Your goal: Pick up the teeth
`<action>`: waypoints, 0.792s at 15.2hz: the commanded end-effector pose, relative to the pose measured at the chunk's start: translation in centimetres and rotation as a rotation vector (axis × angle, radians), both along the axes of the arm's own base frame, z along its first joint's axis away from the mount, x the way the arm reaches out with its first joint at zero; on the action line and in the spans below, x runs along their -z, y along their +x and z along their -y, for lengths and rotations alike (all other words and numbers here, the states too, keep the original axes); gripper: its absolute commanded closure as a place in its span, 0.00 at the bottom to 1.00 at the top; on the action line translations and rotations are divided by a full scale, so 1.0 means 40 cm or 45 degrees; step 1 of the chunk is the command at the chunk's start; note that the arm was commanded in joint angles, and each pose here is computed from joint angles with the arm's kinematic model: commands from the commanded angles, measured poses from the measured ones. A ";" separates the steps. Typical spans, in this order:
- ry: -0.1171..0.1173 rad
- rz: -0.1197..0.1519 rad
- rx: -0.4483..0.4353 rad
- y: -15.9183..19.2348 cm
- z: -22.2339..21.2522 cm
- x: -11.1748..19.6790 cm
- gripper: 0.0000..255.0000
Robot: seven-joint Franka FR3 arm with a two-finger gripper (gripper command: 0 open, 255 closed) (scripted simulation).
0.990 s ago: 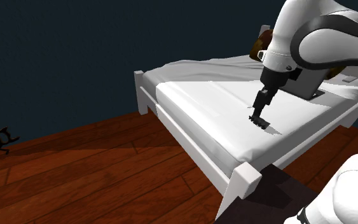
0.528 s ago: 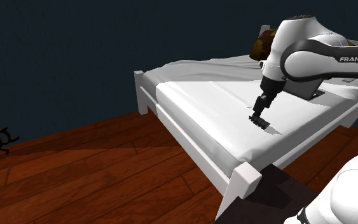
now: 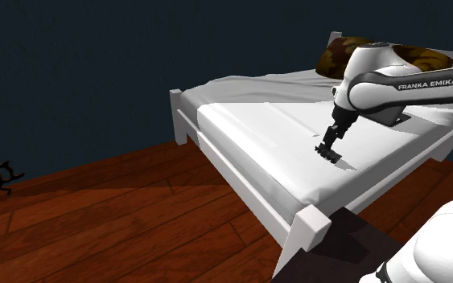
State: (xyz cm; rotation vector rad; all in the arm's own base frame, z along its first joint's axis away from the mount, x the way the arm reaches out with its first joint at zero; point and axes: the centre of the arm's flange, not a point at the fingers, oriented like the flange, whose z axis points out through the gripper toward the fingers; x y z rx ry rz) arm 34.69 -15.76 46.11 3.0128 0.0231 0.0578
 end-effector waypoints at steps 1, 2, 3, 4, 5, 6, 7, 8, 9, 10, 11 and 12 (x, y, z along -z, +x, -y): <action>-0.006 0.005 0.016 0.008 0.056 0.054 0.00; -0.009 0.008 0.025 0.012 0.082 0.072 0.00; -0.011 0.010 0.033 0.016 0.109 0.089 0.00; -0.014 0.012 0.041 0.020 0.136 0.107 0.00; -0.016 0.015 0.050 0.024 0.163 0.125 0.00; -0.019 0.017 0.058 0.027 0.190 0.142 0.00; -0.021 0.019 0.066 0.031 0.217 0.160 0.00; -0.022 0.020 0.071 0.033 0.231 0.169 0.00; -0.022 0.020 0.071 0.033 0.231 0.182 0.00; -0.022 0.020 0.071 0.033 0.231 0.195 0.00; -0.022 0.020 0.071 0.033 0.231 0.208 0.00; -0.022 0.020 0.071 0.033 0.231 0.222 0.00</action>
